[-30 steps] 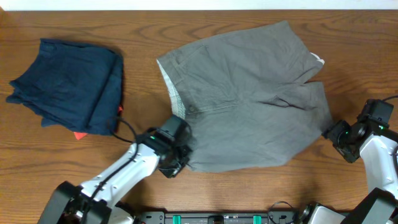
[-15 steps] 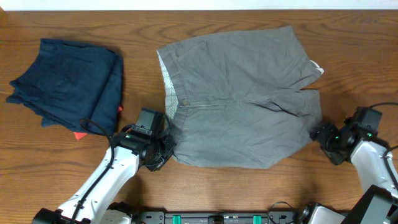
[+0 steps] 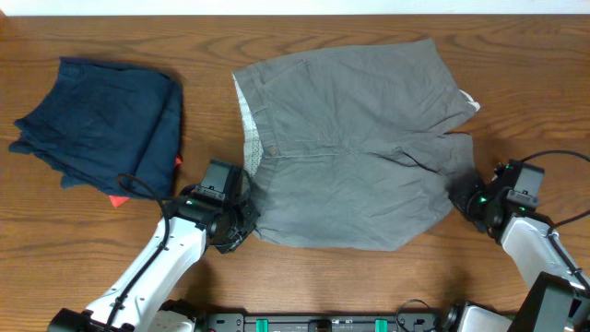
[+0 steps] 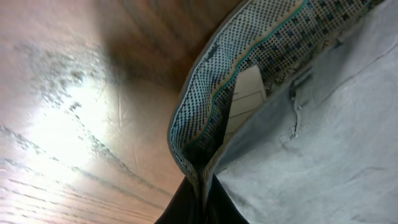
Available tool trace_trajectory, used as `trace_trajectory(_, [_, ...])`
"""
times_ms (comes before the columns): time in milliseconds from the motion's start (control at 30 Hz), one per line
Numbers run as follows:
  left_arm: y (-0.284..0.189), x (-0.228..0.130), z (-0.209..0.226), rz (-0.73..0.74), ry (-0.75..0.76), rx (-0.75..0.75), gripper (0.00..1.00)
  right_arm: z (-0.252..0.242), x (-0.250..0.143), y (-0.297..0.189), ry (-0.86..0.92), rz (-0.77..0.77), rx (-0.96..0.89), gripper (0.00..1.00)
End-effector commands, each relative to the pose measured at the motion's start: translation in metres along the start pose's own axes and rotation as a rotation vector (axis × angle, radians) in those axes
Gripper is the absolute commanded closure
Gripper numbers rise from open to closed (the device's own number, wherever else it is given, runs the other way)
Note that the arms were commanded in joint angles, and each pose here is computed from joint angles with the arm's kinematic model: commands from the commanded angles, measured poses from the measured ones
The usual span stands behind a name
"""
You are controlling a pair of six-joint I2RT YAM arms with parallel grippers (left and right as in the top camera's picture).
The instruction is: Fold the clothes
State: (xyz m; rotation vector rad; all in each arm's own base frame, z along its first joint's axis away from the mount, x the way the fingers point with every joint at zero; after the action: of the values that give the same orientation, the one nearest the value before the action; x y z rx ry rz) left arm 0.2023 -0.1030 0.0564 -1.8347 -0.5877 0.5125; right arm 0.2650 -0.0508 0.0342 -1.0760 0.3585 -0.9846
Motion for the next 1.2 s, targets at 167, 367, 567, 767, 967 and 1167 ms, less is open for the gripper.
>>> trace_trajectory(167, [-0.033,0.014,-0.008,-0.113,0.218,0.01,0.94,0.007,0.01,-0.051,-0.054,0.112,-0.09,0.99])
trace_trajectory(367, [-0.078,0.031,-0.019,-0.315,0.301,-0.017,0.94,0.02,0.044,-0.125,-0.173,0.11,-0.257,0.98])
trace_trajectory(567, [-0.087,0.04,-0.029,-0.392,0.304,-0.059,0.94,0.041,0.079,-0.122,-0.219,-0.041,-0.196,0.46])
trace_trajectory(767, [-0.073,0.043,-0.027,-0.357,0.299,-0.015,0.94,0.02,0.025,-0.111,-0.205,0.216,-0.281,0.44])
trace_trajectory(967, [-0.062,0.05,-0.034,-0.358,0.3,-0.016,0.94,0.002,-0.035,-0.093,-0.233,0.431,-0.311,0.41])
trace_trajectory(1167, [-0.054,0.057,-0.043,-0.368,0.301,-0.029,0.94,-0.007,-0.086,-0.068,-0.28,0.561,-0.261,0.42])
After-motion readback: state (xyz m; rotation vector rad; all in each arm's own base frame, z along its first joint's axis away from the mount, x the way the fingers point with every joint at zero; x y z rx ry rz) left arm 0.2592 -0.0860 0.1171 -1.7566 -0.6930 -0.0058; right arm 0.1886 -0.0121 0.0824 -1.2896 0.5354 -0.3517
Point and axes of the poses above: each gripper's point midway between its finger pads, its own y axis out along the fingers, its own z axis along the line the jaws close on, x = y × z, the point moved 3 cm from there along -y, back along the fingers, and after that the axes turned 4 degrees about y, right-handed, at the moved point
